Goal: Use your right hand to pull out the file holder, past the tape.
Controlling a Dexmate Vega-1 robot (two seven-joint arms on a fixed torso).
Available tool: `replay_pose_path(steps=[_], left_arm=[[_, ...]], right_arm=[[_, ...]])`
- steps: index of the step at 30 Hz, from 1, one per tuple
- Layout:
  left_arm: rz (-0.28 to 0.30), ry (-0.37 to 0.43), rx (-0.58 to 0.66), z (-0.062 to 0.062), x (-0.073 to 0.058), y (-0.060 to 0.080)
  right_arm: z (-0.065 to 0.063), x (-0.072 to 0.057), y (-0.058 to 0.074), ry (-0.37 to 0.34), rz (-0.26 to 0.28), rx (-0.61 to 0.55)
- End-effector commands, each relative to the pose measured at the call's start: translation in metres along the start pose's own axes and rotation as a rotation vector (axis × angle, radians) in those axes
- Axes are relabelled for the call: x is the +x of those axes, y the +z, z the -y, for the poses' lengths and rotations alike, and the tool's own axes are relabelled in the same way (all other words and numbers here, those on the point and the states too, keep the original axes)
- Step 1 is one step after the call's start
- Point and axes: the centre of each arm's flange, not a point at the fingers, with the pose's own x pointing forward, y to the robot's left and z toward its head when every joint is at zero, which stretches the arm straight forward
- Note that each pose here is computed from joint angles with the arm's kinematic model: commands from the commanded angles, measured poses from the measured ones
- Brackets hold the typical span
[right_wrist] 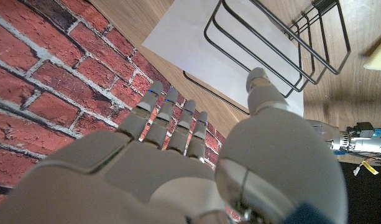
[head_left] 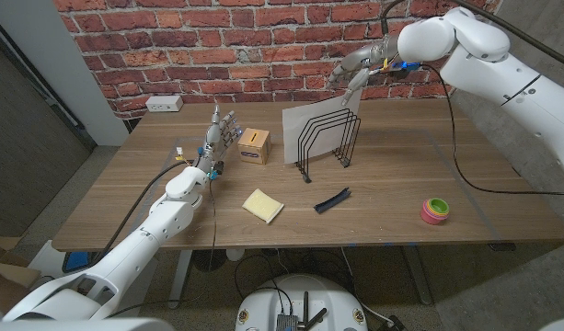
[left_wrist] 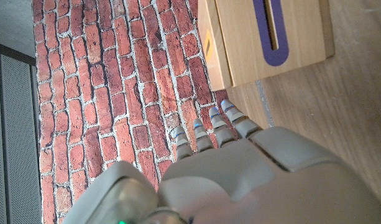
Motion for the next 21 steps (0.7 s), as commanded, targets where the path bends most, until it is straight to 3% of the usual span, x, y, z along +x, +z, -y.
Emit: replay_pose_path(steps=[1,21], left_arm=[[0.000,0.000,0.000,-0.0001,0.0000,0.0001],[0.000,0.000,0.000,-0.0001,0.0000,0.0002]], right_arm=[[-0.0034,0.0085,-0.0023,-0.018,0.042,-0.051],[-0.0123,0.0171,-0.0036,-0.047,0.084,-0.097]])
